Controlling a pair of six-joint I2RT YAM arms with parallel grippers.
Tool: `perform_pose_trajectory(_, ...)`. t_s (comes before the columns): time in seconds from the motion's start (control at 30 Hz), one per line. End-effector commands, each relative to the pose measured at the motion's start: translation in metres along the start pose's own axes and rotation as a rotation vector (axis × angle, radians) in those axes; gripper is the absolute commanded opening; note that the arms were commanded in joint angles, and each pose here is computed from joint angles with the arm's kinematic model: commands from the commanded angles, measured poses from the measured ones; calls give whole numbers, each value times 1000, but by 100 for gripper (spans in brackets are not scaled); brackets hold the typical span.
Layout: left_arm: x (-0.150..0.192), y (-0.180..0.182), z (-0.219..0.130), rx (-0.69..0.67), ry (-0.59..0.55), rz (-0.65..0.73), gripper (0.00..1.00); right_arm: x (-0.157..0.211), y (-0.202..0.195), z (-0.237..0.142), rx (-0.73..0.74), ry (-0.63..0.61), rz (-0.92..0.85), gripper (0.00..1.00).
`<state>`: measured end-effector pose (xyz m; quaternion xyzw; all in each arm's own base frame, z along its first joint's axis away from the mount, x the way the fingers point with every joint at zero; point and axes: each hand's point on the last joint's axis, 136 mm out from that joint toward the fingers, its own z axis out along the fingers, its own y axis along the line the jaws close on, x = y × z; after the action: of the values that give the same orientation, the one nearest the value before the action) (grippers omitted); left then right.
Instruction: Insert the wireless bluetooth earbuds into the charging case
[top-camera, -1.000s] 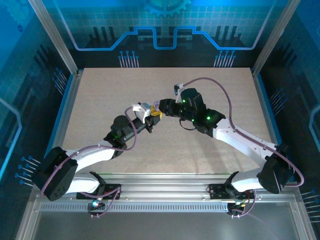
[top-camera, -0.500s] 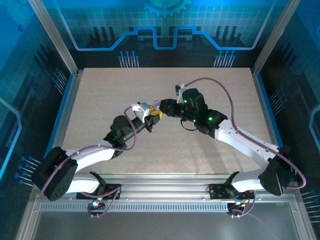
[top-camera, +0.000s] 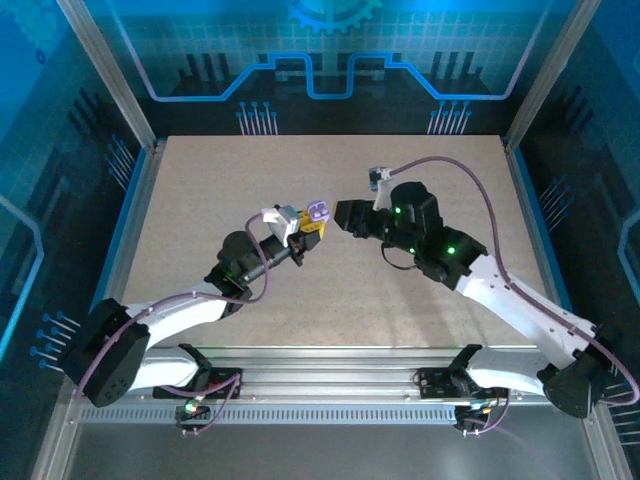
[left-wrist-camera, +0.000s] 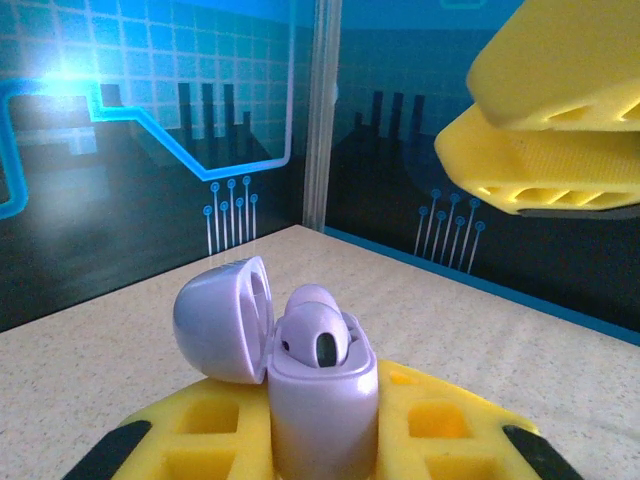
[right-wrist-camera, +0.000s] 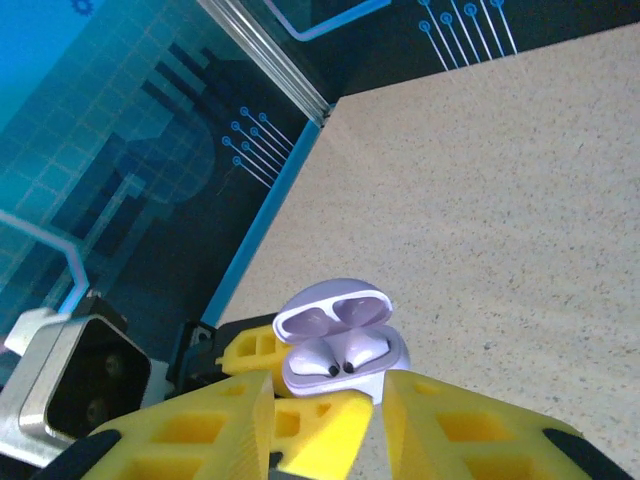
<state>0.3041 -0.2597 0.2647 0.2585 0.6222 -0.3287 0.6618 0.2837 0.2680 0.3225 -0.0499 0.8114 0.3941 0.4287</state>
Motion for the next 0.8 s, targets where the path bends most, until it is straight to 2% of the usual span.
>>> perform_pose_trajectory(0.0, -29, -14, -1, 66, -55, 23, 16, -2, -5, -19, 5, -21, -113, 37)
perform_pose_trajectory(0.17, -30, -20, -5, 92, -23, 22, 16, -10, -4, -44, -29, -58, -203, 41)
perform_pose_trajectory(0.4, -29, -29, -10, 134, 3, 0, 16, -11, -10, -65, -88, -50, -284, 46)
perform_pose_trajectory(0.6, -33, -34, -8, 165, 5, 6, 16, -9, -13, -66, -160, -3, -349, 52)
perform_pose_trajectory(0.77, -35, -38, -7, 193, 5, 10, 17, -14, -16, -64, -258, -5, -403, 52)
